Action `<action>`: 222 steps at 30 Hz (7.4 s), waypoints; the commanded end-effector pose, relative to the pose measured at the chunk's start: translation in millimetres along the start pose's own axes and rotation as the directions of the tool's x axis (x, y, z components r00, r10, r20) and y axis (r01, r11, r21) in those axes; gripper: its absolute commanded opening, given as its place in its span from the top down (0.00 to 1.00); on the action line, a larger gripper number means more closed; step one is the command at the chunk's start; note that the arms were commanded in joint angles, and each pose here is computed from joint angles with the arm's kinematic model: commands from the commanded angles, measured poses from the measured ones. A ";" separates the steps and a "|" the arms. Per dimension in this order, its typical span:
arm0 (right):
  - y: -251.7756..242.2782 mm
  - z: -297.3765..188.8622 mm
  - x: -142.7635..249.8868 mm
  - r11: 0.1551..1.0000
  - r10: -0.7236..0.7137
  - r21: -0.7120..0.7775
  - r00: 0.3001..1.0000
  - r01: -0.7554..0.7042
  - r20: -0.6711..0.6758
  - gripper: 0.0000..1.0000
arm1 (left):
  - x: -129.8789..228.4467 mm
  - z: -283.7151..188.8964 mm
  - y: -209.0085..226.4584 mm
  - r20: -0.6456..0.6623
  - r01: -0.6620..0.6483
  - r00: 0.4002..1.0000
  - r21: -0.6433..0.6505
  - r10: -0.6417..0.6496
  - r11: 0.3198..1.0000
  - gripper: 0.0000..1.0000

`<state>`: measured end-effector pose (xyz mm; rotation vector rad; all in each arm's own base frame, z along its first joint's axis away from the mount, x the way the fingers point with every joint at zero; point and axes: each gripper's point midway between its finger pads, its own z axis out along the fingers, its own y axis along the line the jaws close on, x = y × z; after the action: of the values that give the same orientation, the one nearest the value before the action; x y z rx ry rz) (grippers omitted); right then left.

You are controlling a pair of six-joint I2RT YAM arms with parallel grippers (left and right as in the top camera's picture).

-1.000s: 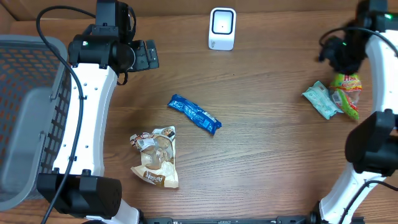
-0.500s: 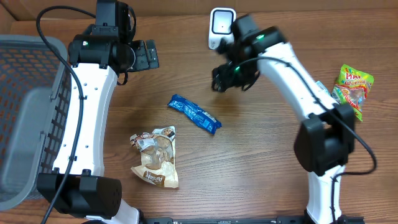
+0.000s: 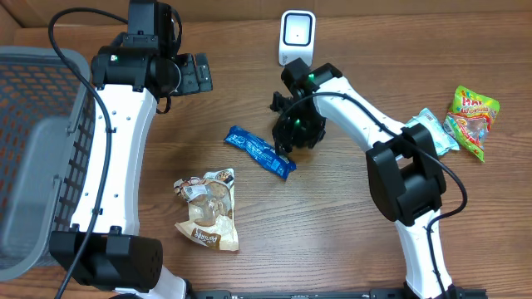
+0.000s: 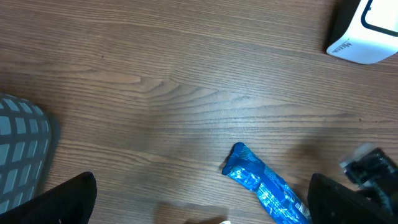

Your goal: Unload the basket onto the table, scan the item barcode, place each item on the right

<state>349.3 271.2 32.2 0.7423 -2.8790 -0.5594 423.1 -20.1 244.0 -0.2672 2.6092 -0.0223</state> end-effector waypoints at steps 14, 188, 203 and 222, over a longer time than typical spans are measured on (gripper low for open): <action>59.9 15.1 13.6 0.989 -0.042 -0.145 0.998 0.033 -0.055 0.75 | -7.3 -4.5 -0.9 0.023 -0.004 1.000 -0.002 0.004 1.000 0.00; -64.5 -37.4 -18.0 0.895 0.446 -0.034 0.893 -0.445 0.059 0.39 | -7.3 -4.5 -0.9 0.023 -0.004 1.000 -0.002 0.004 1.000 0.00; -96.2 -68.6 -36.0 0.829 0.546 -0.233 0.827 -0.509 0.136 0.40 | -7.4 -4.5 -0.9 0.024 -0.004 1.000 -0.002 0.004 1.000 0.00; -83.3 -15.3 -35.1 0.760 0.594 -0.379 0.801 -0.527 0.078 0.53 | -7.3 -4.5 -0.9 0.023 -0.004 1.000 -0.002 0.004 1.000 0.00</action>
<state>429.2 219.5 16.1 -0.1919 -2.8589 -1.0483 423.1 -20.1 244.0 -0.2672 2.6092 -0.0223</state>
